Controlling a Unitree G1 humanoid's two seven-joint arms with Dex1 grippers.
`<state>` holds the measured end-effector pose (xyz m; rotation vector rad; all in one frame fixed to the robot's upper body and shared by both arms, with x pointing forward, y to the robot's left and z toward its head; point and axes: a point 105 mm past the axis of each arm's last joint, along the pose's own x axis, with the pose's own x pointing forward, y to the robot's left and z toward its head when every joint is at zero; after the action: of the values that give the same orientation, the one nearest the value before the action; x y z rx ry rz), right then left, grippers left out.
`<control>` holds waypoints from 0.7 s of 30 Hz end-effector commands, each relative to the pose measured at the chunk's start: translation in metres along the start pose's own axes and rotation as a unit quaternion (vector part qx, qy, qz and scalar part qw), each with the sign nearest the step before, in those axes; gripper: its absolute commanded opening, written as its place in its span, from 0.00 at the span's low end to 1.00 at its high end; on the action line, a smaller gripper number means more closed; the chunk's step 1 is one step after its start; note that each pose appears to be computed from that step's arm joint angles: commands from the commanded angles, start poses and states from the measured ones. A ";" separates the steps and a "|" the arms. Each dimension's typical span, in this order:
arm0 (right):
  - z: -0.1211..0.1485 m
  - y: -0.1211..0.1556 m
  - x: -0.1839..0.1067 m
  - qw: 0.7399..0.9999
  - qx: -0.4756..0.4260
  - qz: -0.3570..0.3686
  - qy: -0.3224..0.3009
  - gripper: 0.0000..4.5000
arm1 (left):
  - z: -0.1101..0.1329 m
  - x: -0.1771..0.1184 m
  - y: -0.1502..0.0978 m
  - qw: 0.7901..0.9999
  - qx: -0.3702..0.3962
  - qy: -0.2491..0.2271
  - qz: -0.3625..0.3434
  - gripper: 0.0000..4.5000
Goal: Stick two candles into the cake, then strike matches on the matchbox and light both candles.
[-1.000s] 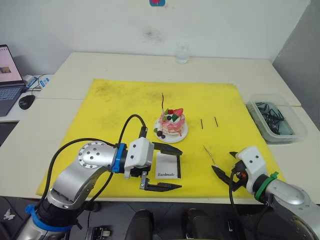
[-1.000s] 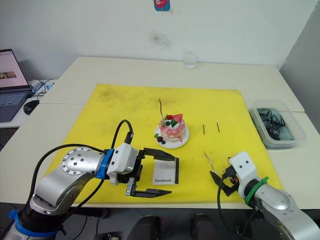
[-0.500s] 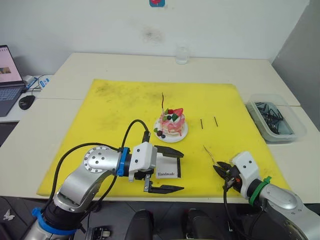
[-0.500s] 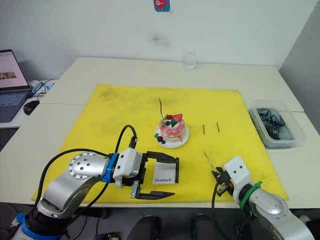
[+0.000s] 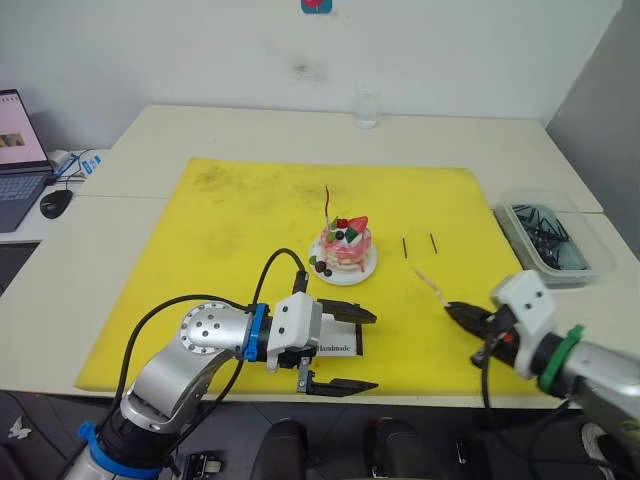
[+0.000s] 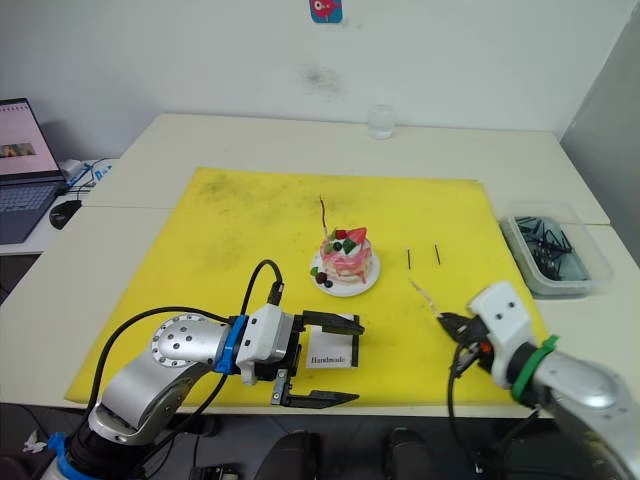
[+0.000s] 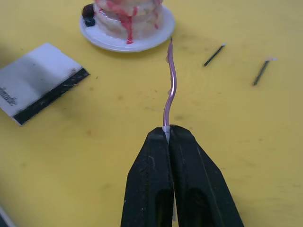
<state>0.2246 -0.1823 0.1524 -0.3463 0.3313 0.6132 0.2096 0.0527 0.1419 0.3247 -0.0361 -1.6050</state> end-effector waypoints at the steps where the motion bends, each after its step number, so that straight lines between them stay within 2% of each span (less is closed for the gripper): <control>1: -0.005 -0.024 -0.023 1.000 -0.012 0.001 0.009 0.01 | 0.015 0.002 -0.005 0.999 0.013 -0.024 -0.017 1.00; 5: -0.032 -0.043 -0.045 0.999 -0.013 -0.002 0.038 0.01 | 0.028 0.000 -0.004 0.999 0.007 -0.037 -0.024 1.00; 9: -0.053 -0.047 -0.057 0.998 -0.007 0.005 0.057 0.01 | 0.039 0.002 -0.003 0.998 0.004 -0.044 -0.033 1.00; 14: -0.067 -0.040 -0.059 0.998 0.023 0.014 0.061 0.01 | 0.040 0.005 0.000 0.998 -0.001 -0.045 -0.039 1.00; 21: -0.080 -0.035 -0.049 0.997 0.050 0.014 0.065 0.01 | 0.026 0.008 -0.004 0.998 -0.006 -0.045 -0.047 1.00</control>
<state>0.1902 -0.2632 0.1058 -0.2692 0.5005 0.6171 0.2034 0.0424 0.1635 0.2405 -0.0488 -1.6927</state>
